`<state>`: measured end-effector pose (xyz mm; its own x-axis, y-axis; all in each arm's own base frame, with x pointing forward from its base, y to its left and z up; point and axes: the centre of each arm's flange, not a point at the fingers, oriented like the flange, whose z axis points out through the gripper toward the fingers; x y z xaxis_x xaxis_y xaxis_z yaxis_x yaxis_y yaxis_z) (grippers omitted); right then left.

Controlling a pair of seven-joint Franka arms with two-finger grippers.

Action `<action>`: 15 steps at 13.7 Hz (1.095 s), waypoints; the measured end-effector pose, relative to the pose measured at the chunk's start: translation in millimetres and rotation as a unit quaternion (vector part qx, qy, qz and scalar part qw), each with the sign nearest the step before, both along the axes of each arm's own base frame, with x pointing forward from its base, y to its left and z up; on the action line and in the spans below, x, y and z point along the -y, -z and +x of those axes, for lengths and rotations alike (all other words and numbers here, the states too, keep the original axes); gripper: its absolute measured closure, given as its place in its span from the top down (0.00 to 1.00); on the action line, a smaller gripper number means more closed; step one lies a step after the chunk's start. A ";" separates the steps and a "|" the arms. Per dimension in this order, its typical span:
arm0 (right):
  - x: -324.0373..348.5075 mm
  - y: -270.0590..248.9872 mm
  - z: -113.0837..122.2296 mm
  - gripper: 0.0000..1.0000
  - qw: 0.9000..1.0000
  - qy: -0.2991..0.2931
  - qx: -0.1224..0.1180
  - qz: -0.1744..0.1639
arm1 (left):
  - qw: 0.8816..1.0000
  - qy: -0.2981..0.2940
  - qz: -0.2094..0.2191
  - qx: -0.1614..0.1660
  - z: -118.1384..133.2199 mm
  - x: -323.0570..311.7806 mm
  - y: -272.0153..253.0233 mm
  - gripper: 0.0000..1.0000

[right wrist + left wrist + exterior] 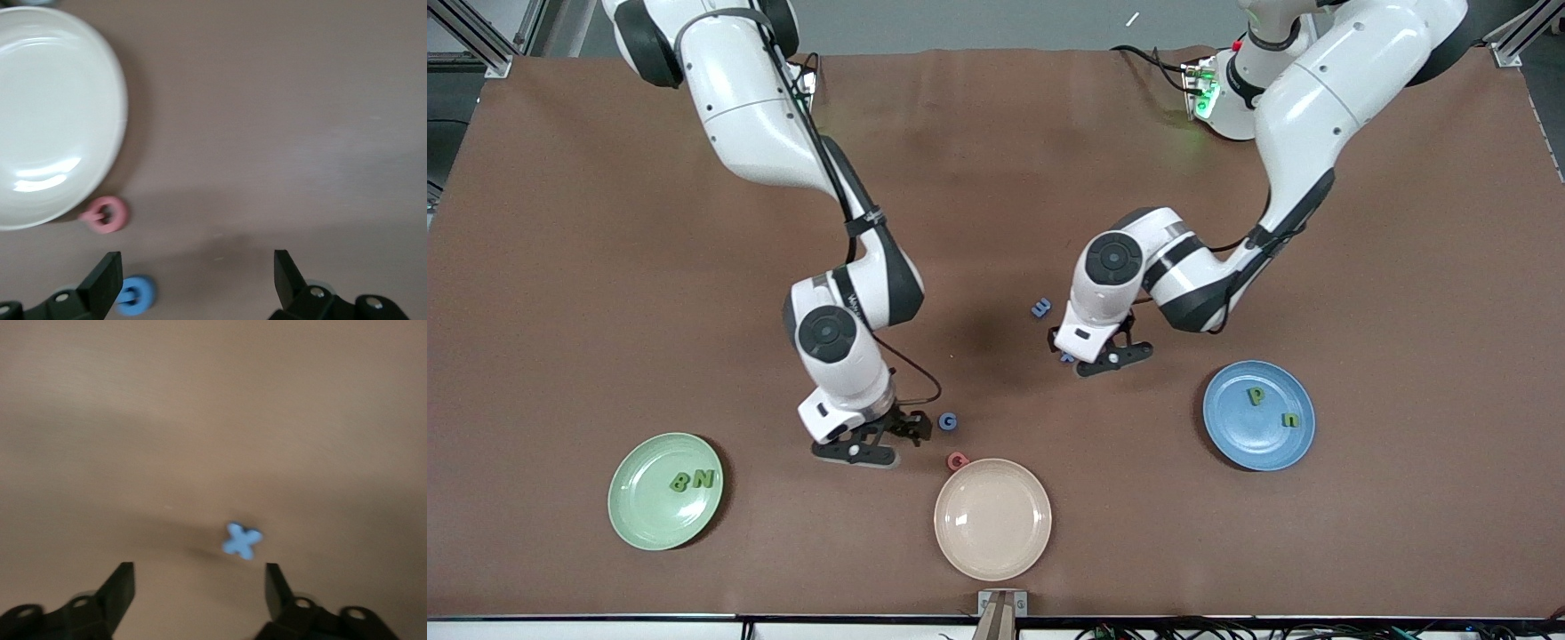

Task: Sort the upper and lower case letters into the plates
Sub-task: 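Grasp the blue x with the left gripper while the right gripper grasps the C, then drop the x on the blue plate while the right gripper drops C on green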

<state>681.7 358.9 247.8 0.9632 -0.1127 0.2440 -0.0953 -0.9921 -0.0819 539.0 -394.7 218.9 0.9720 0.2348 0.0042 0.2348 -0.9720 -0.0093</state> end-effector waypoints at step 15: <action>-62.3 73.0 -46.2 0.73 0.997 -0.066 0.013 -0.026 | 0.997 0.081 -0.004 0.010 38.2 -28.5 38.8 0.24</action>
